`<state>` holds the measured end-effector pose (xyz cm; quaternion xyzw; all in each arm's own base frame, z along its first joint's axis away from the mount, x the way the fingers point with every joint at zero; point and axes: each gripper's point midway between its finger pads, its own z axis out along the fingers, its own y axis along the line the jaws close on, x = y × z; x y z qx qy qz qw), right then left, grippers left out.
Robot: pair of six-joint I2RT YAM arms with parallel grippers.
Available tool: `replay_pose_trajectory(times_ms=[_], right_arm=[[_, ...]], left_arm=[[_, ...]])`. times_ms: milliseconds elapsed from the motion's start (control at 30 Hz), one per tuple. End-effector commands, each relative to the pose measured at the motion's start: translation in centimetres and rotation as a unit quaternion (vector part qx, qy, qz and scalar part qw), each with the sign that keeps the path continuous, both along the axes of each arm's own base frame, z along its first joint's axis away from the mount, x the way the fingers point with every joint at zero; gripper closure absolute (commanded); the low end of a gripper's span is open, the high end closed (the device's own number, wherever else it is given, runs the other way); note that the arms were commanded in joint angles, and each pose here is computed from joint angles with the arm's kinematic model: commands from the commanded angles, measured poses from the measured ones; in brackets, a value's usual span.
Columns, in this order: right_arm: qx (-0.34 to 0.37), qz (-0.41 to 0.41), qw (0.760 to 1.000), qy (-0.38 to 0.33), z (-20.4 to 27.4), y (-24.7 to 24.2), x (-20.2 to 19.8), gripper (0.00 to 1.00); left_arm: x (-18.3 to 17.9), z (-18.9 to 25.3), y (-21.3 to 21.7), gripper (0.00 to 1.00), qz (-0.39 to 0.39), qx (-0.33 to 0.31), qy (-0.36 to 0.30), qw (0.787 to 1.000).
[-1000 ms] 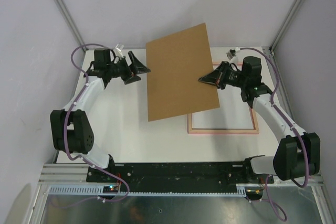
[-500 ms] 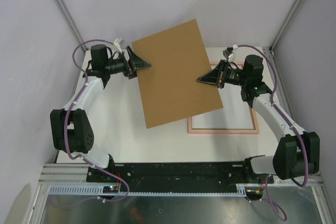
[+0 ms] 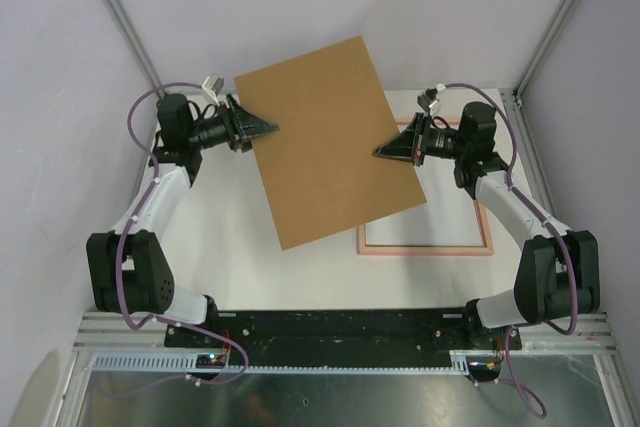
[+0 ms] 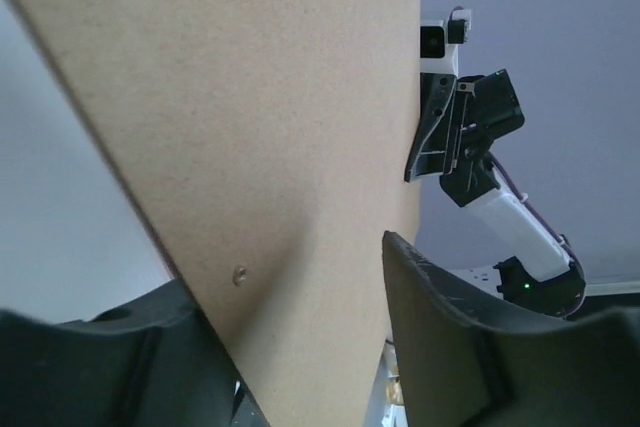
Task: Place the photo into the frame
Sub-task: Pass from the right arm to the left
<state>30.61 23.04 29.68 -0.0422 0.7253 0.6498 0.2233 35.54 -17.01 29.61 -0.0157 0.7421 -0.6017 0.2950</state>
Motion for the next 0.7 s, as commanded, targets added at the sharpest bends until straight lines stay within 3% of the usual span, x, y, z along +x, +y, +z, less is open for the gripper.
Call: replay_pose_trajectory(times_ms=[0, 333, 367, 533, 667], right_arm=[[0.007, -0.002, 0.999, -0.044, 1.5, 0.1, 1.2, 1.0], [-0.02, -0.015, 0.999, -0.037, -0.4, 0.0, 1.7, 0.98], [-0.026, -0.02, 0.999, -0.041, -0.8, -0.1, 1.9, 0.93], [-0.068, -0.06, 0.996, -0.018, -3.6, -0.7, 3.3, 0.43], [-0.126, -0.118, 0.985, -0.007, -5.5, -2.1, 4.7, 0.24]], left_arm=[[-2.1, 2.6, -0.5, 0.48, -0.032, -0.015, -0.043, 0.998], [-1.6, 1.9, -0.3, 0.95, -0.007, -0.016, -0.026, 1.0], [-1.5, 1.9, -0.3, 0.98, -0.003, -0.016, -0.024, 1.0], [-1.4, 2.1, 0.0, 1.0, 0.026, -0.014, -0.007, 1.0], [-1.6, 2.9, 0.2, 1.0, 0.045, -0.018, -0.003, 0.999]])
